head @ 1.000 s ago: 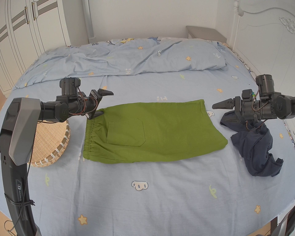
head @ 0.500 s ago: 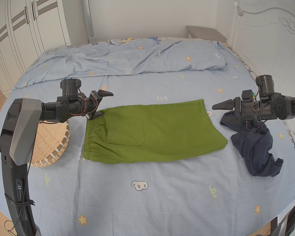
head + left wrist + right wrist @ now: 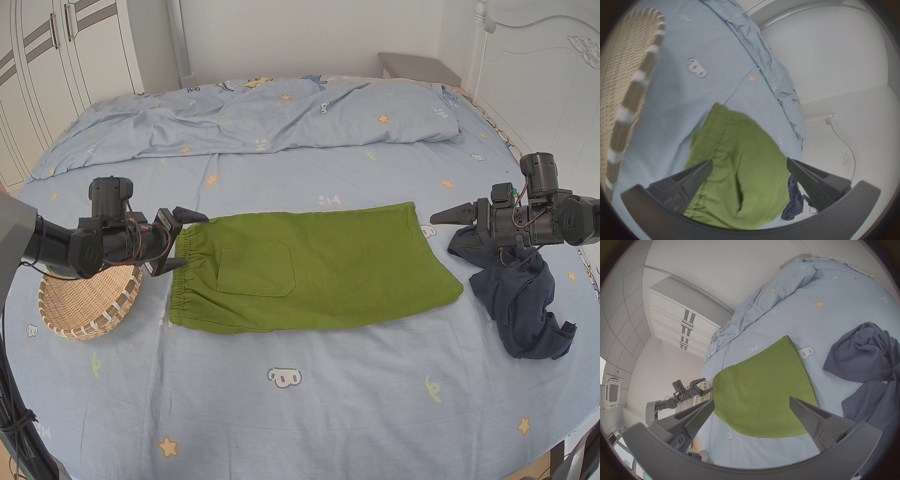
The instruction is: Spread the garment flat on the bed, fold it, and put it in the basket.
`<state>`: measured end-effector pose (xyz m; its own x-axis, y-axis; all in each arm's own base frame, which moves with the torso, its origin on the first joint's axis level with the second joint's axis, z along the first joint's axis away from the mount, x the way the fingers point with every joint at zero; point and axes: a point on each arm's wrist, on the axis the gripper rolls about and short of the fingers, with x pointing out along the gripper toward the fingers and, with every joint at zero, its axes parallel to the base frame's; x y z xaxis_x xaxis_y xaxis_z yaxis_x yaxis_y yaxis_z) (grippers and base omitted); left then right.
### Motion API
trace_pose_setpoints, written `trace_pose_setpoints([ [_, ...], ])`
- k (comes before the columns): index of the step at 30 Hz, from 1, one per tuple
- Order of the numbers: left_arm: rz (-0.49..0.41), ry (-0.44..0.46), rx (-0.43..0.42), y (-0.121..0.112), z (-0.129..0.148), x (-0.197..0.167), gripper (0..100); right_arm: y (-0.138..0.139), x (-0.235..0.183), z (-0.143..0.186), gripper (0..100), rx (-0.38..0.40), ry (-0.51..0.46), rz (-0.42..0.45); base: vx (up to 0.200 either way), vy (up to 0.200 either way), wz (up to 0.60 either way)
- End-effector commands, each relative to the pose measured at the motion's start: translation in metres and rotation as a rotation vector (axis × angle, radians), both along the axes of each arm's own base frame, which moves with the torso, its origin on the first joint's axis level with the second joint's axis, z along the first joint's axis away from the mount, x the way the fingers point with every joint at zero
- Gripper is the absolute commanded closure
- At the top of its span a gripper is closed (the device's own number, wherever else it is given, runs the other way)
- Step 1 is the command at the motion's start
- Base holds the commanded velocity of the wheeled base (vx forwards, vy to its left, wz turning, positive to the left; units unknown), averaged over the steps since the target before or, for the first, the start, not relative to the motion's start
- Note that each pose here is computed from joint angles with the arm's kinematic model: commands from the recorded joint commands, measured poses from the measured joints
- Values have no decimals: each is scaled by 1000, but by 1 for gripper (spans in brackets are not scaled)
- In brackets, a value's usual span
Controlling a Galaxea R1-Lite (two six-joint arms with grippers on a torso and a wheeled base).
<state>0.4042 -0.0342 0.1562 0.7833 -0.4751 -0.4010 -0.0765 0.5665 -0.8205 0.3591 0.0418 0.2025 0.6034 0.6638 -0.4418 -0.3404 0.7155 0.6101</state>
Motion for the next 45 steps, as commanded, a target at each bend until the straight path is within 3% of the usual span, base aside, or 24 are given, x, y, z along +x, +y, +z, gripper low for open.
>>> trace_pose_setpoints([
  [1,14,-70,62,24,-31,-70,0,2,-8,3,0,2,-9,11,0,0,0],
  [4,13,-121,61,26,-38,-71,0,4,-9,2,0,1,-3,15,0,0,0],
  [21,2,-46,70,24,-76,-55,0,9,-10,-2,0,-2,-1,29,0,0,0],
  [29,-31,-59,134,21,-86,-52,0,10,-9,-5,0,0,-10,34,0,0,0],
  [45,-74,-97,124,4,-100,-39,0,14,-9,-7,0,-2,-7,41,0,0,0],
])
